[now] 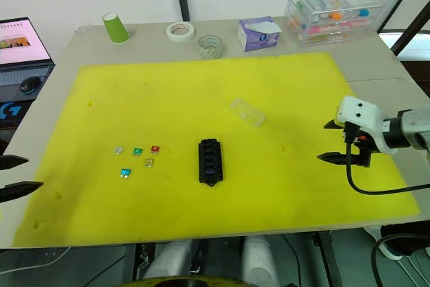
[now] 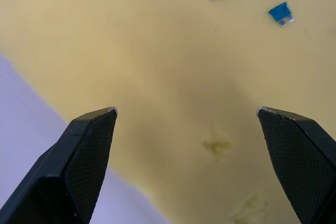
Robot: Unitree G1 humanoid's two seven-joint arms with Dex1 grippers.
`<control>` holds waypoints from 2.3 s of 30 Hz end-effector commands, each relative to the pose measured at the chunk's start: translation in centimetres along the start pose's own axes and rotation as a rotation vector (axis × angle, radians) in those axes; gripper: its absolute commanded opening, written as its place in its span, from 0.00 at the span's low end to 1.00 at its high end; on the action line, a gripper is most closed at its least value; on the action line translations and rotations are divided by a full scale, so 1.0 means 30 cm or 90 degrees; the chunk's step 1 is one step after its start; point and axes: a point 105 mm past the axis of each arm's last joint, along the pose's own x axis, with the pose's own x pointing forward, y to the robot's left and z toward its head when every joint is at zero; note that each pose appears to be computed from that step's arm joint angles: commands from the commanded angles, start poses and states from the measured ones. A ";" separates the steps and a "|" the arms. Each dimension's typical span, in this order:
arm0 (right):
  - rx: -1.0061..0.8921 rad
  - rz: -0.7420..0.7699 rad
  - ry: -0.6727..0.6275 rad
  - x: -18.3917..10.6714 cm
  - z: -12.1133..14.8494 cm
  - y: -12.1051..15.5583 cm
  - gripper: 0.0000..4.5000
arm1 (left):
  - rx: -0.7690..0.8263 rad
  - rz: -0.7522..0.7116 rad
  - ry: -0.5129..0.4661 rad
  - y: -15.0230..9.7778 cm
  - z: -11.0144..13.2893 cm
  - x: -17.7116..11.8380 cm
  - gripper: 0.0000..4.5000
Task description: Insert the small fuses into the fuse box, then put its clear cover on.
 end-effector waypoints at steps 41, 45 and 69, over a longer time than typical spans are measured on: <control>-0.239 0.212 -0.376 0.181 0.717 0.323 1.00 | -0.534 -0.353 -0.049 -0.115 0.136 0.455 1.00; -0.238 0.208 -0.372 0.182 0.713 0.323 1.00 | -0.533 -0.377 -0.036 -0.146 0.130 0.440 1.00; -0.249 0.205 -0.367 0.198 0.719 0.319 1.00 | -0.541 -0.330 -0.069 -0.125 0.099 0.462 0.70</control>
